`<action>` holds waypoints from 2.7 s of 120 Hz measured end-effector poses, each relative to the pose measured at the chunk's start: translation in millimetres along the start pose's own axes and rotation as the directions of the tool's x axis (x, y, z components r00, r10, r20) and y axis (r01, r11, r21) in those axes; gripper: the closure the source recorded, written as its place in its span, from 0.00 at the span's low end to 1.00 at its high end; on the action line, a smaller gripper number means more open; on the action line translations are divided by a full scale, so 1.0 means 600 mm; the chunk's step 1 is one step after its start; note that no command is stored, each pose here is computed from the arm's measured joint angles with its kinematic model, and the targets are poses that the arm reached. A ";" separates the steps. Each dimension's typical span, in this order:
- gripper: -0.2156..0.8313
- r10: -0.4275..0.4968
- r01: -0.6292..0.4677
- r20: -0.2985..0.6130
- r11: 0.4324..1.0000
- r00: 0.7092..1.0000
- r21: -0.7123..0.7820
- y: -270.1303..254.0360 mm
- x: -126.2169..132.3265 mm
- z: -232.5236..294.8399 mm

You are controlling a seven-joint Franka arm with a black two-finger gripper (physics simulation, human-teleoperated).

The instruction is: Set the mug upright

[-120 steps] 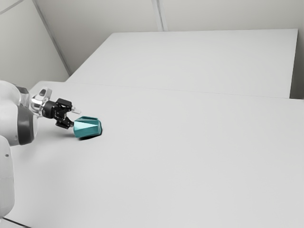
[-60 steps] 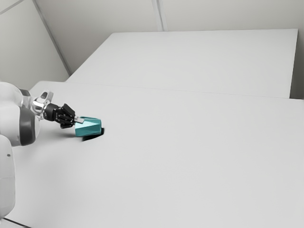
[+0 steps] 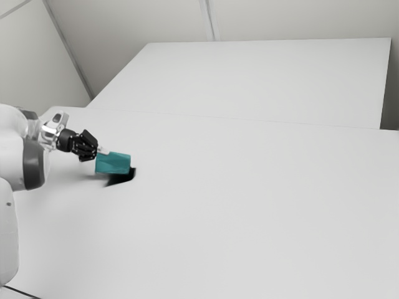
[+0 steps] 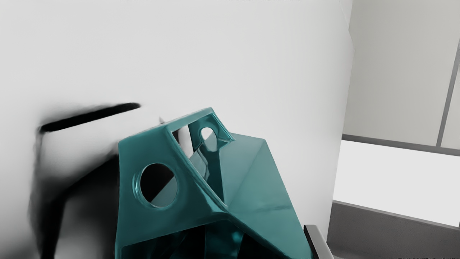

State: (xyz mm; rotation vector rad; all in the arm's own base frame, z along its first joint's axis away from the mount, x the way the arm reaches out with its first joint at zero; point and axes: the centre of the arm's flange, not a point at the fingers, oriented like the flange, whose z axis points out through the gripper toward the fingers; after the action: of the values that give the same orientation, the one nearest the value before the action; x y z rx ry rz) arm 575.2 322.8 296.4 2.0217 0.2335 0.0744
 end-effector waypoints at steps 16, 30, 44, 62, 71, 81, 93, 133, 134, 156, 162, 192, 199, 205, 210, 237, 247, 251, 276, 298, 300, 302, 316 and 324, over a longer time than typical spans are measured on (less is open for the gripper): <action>0.95 0.031 -0.031 -0.003 1.000 1.000 0.003 0.041 0.005 -0.004; 0.96 0.053 -0.053 0.010 0.998 0.999 0.020 0.084 0.007 -0.004; 0.96 0.064 -0.068 0.038 0.993 0.997 0.094 0.129 0.005 -0.005; 0.96 0.065 -0.075 0.053 0.971 0.997 0.226 0.168 0.005 -0.011; 0.96 0.059 -0.073 0.054 0.952 0.997 0.299 0.176 0.009 -0.014; 0.96 0.056 -0.074 0.059 0.926 0.997 0.371 0.182 0.017 -0.013; 0.96 0.061 -0.087 0.071 0.888 0.996 0.452 0.195 0.030 -0.008; 0.96 0.096 -0.192 0.172 0.654 0.980 0.731 0.273 0.075 0.049; 0.96 0.094 -0.192 0.173 0.648 0.980 0.737 0.271 0.075 0.050; 0.96 0.093 -0.218 0.198 0.511 0.976 0.831 0.270 0.086 0.084; 0.96 0.096 -0.221 0.199 0.490 0.975 0.844 0.275 0.085 0.094; 0.96 0.090 -0.221 0.202 0.412 0.975 0.884 0.279 0.057 0.142; 0.96 0.091 -0.215 0.195 0.397 0.977 0.892 0.279 0.053 0.145; 0.96 0.091 -0.207 0.186 0.388 0.978 0.898 0.278 0.053 0.147; 0.96 0.090 -0.201 0.180 0.381 0.980 0.903 0.276 0.055 0.151; 0.96 0.078 -0.202 0.187 0.315 0.979 0.927 0.265 0.069 0.197; 0.96 0.071 -0.188 0.175 0.305 0.982 0.934 0.254 0.073 0.205; 0.96 0.069 -0.182 0.169 0.302 0.983 0.936 0.251 0.074 0.206; 0.96 0.066 -0.148 0.135 0.291 0.989 0.945 0.242 0.080 0.212; 0.96 0.060 -0.125 0.113 0.286 0.992 0.950 0.229 0.085 0.218; 0.96 0.059 -0.124 0.111 0.286 0.992 0.950 0.228 0.085 0.219; 0.96 0.059 -0.122 0.110 0.286 0.992 0.950 0.228 0.085 0.219; 0.83 0.059 -0.113 0.100 0.289 0.993 0.951 0.228 0.086 0.222; 0.68 0.059 -0.108 0.095 0.291 0.994 0.951 0.227 0.086 0.221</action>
State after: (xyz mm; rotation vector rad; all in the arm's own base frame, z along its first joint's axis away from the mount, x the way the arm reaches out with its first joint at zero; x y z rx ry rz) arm 664.5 157.4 356.3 3.2965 0.1396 -0.0770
